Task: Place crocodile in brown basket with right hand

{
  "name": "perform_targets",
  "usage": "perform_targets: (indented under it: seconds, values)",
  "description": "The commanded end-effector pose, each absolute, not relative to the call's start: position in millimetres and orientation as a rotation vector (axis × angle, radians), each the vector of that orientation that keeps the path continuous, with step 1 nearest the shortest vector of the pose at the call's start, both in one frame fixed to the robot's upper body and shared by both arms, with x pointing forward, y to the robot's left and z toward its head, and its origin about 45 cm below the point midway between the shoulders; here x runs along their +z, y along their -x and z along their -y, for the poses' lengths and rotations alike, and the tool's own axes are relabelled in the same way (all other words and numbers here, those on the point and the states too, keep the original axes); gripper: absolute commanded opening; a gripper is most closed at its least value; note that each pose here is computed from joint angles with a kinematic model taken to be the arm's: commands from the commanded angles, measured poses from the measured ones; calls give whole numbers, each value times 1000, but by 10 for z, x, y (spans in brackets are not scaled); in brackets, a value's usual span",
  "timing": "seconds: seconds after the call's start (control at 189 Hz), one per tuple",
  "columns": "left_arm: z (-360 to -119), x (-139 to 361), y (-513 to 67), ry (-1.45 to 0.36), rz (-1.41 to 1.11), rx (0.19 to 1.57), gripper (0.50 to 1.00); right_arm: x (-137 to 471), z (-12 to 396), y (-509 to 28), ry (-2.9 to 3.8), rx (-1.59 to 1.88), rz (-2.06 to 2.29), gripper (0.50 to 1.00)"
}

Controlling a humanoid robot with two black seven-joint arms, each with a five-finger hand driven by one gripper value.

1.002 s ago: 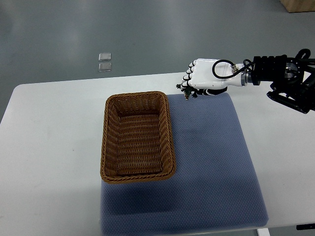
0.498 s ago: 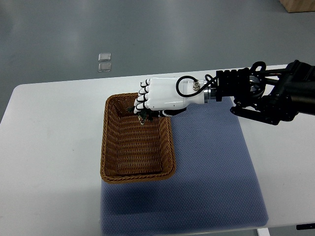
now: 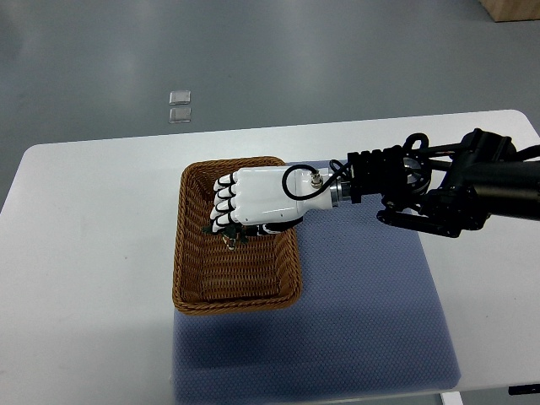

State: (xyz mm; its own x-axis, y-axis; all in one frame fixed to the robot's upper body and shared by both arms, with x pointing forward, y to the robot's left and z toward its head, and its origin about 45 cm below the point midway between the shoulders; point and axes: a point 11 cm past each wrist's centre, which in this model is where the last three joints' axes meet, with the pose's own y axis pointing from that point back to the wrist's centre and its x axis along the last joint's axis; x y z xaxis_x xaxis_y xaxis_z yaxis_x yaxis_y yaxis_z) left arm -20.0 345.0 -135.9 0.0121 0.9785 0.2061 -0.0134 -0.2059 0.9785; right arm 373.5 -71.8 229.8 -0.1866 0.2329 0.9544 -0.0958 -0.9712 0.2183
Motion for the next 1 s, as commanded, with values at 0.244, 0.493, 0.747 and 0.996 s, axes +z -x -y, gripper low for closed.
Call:
perform_targets:
  seconds: [0.244, 0.493, 0.747, 0.996]
  values:
    - [-3450, -1359, 200, -1357, -1085, 1356, 1000, 2336, 797, -3825, -1852, 2236, -87, 921]
    - [-3450, -1359, 200, -1357, -1085, 1356, 1000, 2480, 1121, -4153, -2048, 1871, 310, 919]
    - [-3450, -1359, 200, -1357, -1085, 1356, 1000, 2742, 1754, -4641, -2338, 1182, 898, 919]
    - [-3450, -1359, 200, -1357, -1085, 1356, 1000, 2626, 2337, -4751, -2544, 688, 1270, 921]
